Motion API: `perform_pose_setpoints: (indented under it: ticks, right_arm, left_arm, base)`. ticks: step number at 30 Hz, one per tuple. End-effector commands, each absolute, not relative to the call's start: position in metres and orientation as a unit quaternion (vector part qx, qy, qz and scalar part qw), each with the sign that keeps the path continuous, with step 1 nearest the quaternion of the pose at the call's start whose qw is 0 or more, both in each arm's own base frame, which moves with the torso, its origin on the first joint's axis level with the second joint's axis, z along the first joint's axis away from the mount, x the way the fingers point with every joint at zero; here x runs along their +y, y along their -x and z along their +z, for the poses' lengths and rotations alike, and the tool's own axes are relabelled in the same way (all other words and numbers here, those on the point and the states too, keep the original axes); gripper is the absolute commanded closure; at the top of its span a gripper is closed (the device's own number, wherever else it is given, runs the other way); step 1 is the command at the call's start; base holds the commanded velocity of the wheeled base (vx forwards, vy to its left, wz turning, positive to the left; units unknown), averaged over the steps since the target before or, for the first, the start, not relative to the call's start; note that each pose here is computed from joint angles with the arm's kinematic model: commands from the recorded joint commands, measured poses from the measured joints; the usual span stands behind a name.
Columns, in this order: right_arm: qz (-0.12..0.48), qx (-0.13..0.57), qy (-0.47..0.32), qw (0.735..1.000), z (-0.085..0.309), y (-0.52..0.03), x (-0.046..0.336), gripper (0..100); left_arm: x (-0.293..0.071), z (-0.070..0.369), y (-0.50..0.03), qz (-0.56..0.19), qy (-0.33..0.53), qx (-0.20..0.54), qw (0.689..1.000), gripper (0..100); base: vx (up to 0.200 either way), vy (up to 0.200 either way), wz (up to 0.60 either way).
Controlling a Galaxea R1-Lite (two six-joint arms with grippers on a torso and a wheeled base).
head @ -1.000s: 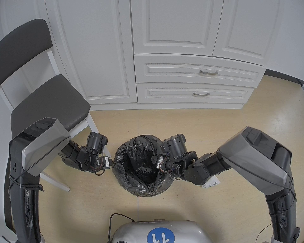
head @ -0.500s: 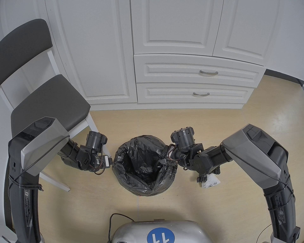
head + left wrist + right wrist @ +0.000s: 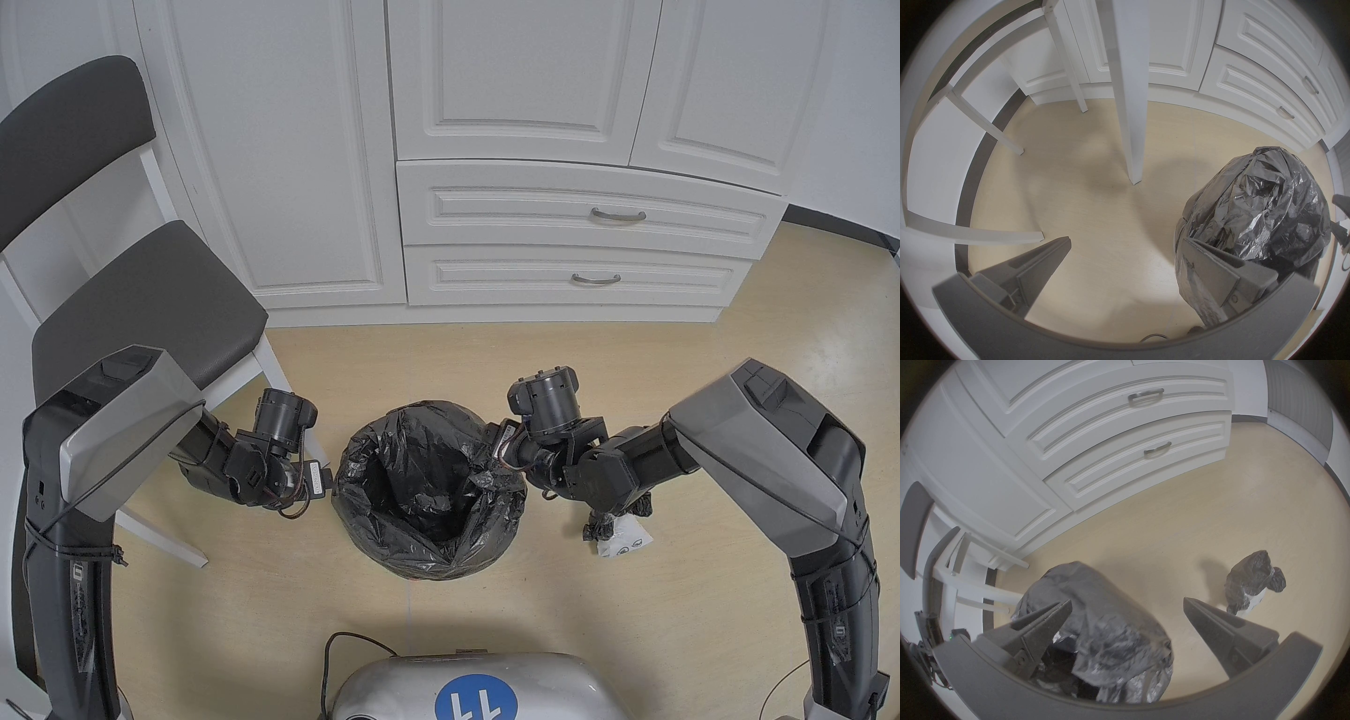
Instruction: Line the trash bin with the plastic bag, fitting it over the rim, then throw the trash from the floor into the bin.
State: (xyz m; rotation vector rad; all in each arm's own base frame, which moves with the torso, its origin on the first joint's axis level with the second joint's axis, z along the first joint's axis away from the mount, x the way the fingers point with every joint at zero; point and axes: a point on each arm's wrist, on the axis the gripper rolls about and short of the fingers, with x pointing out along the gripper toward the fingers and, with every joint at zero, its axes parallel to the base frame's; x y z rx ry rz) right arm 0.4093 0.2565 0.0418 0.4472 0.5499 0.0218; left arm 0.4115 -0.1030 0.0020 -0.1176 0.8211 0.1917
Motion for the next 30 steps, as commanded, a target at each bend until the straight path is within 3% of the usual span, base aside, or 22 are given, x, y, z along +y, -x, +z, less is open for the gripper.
perform_pose_setpoints:
  ticks: [1,7,12,30]
  right_arm:
    - [0.037,0.280,-0.213,0.935,0.046,-0.386,0.277,0]
    - [0.033,0.319,-0.179,0.930,-0.002,-0.382,0.289,0]
    - [0.023,0.327,-0.173,0.929,-0.017,-0.389,0.285,0]
    - [0.000,0.283,-0.213,0.935,0.022,-0.417,0.252,0]
  left_arm:
    - [-0.103,0.002,-0.411,0.093,0.057,0.399,0.911,0]
    - [-0.106,0.001,-0.409,0.092,0.056,0.400,0.910,0]
    - [-0.104,0.000,-0.408,0.093,0.056,0.402,0.909,0]
    - [-0.101,0.000,-0.408,0.095,0.057,0.402,0.909,0]
  base:
    - [0.000,0.000,0.00]
    - [0.000,0.000,0.00]
    - [0.000,0.000,0.00]
    - [0.000,0.000,0.00]
